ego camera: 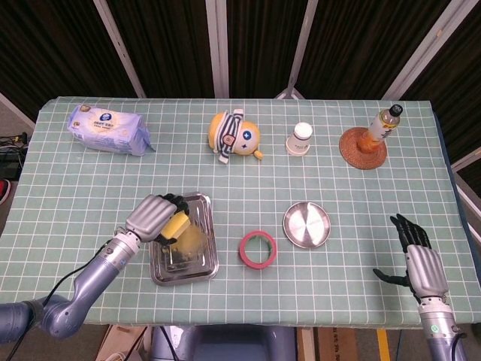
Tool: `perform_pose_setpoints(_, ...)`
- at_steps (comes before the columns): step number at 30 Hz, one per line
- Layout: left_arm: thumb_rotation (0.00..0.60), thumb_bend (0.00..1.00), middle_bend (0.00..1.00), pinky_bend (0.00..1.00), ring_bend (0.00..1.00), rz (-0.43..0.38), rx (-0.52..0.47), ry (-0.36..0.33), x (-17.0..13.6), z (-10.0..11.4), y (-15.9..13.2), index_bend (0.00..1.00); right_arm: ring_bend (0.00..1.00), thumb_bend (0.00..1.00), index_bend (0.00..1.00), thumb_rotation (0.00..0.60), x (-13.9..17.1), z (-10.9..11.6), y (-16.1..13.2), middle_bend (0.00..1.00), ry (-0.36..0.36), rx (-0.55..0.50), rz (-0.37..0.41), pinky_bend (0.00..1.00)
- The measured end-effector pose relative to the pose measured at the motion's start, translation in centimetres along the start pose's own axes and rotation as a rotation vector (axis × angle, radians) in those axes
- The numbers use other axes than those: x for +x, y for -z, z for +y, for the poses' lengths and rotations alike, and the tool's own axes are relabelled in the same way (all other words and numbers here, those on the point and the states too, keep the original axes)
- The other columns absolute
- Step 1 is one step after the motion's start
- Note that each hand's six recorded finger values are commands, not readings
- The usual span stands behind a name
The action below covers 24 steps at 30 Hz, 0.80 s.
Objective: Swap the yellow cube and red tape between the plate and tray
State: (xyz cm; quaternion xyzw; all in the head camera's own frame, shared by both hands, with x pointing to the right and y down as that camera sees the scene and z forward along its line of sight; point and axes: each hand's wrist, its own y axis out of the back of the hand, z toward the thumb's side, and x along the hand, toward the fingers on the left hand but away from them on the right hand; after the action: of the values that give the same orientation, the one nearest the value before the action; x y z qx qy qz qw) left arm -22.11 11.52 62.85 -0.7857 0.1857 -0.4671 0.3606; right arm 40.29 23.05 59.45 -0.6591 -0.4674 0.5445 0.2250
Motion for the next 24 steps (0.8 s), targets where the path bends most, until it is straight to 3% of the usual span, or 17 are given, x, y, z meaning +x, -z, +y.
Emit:
perform_pose_setpoints(6,0.6,0.27,0.17,0.38,0.18,-0.018,-0.012,0.031,0.6,-2.1,0.8,0.35,0.02,0.08,0.0,0.6,0.0,0.1,0.0,0.0,0.005,-0.005,0.002,0.0)
perform_pose_setpoints(13,0.6,0.26,0.14,0.37,0.16,-0.04,-0.019,0.058,1.4,-4.0,0.5,0.35,0.02,0.08,0.0,0.6,0.1,0.2,0.0,0.0,0.008,-0.008,0.005,0.0)
perform_pose_setpoints(21,0.6,0.16,0.02,0.2,0.0,-0.057,-0.021,0.078,1.9,-5.2,0.1,0.25,0.02,0.08,0.0,0.6,0.2,0.5,0.1,0.0,0.016,-0.015,0.005,0.0)
perform_pose_setpoints(24,0.6,0.13,0.0,0.17,0.0,-0.057,-0.013,0.109,1.7,-5.5,0.2,0.24,0.02,0.08,0.0,0.6,0.2,0.5,0.2,0.0,0.014,-0.011,0.004,0.0)
